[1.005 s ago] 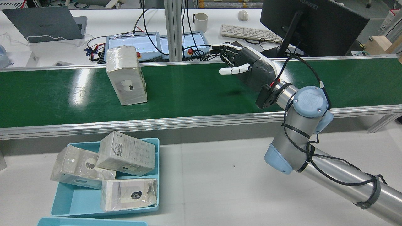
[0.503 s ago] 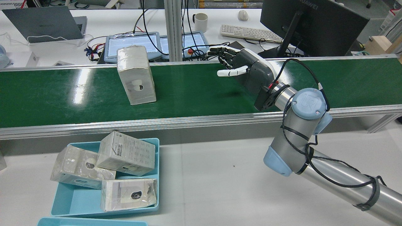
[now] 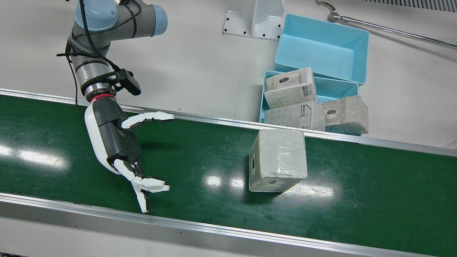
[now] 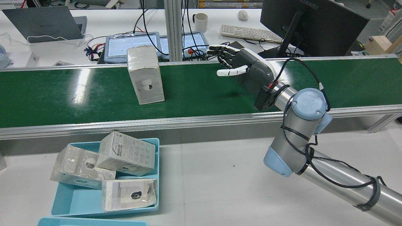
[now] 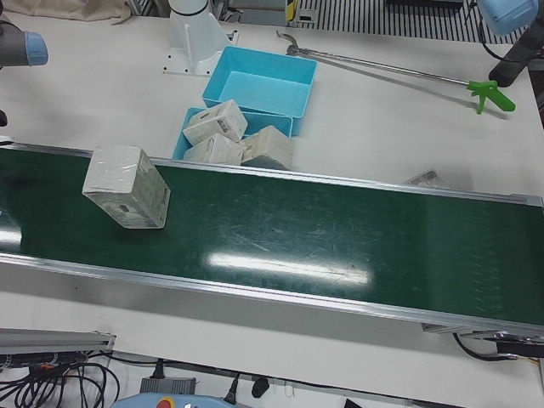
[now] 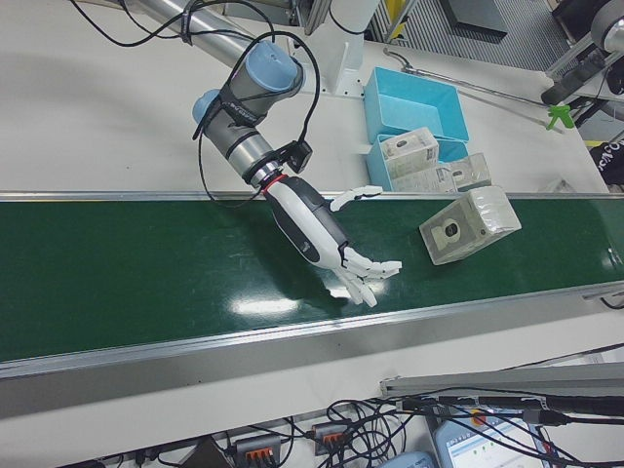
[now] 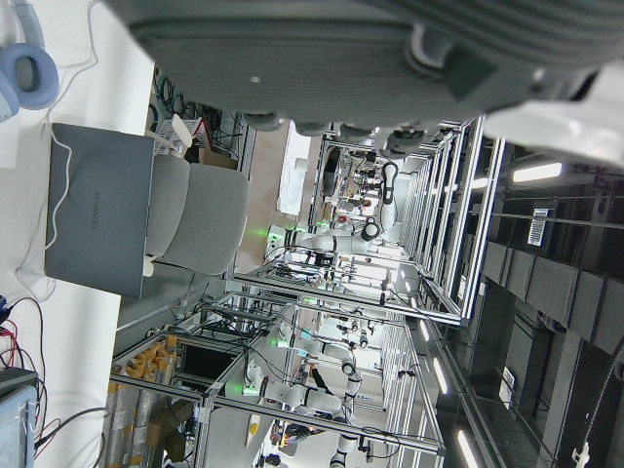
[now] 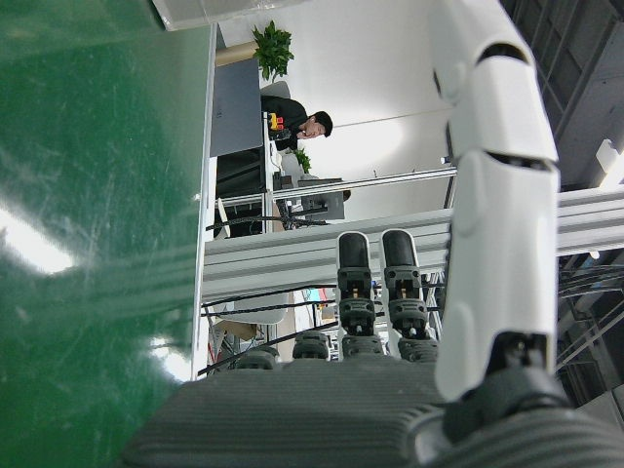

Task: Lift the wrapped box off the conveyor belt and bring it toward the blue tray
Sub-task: 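Move the right hand toward the wrapped box on the belt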

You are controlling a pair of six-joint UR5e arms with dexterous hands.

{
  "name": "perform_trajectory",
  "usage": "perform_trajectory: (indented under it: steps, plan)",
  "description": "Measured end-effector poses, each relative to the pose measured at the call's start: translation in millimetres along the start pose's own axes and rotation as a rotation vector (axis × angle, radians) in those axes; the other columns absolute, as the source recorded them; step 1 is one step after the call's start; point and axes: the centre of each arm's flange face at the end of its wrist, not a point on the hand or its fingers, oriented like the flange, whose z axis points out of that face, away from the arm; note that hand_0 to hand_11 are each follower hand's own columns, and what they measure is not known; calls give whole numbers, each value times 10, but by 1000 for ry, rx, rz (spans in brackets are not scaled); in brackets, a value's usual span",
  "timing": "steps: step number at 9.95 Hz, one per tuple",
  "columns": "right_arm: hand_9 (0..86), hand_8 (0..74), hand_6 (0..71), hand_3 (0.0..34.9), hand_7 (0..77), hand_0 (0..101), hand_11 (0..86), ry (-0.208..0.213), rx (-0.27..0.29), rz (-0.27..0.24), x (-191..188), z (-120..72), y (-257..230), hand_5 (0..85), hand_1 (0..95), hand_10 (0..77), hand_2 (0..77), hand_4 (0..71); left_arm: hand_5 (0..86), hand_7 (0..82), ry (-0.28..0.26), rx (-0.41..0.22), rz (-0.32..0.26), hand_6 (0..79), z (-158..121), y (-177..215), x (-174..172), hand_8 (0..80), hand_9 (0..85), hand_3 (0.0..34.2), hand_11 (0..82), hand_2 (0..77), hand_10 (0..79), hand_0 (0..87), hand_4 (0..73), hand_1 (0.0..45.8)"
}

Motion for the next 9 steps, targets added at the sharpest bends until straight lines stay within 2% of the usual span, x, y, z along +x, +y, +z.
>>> perform_trajectory:
  steps: [3,5,6,9]
  plan:
    - [38,11,76,25,229,480,16,6,-6,2,54,7,-24,213,158,0,180,175,5,5,0,0,0,0,0,0,0,5,0,0,5,5,0,0,0,0]
    - [38,5,76,25,224,480,16,9,-47,15,110,45,-71,196,158,5,164,158,5,5,0,0,0,0,0,0,0,5,0,0,0,11,0,0,0,0]
    - [44,11,82,18,235,477,44,9,-60,19,125,58,-96,207,142,22,180,180,11,5,0,0,0,0,0,0,0,5,0,0,0,11,0,0,0,0]
    - [54,5,87,15,251,477,27,10,-67,19,120,58,-78,218,142,5,185,191,5,5,0,0,0,0,0,0,0,5,0,0,0,5,0,0,0,0]
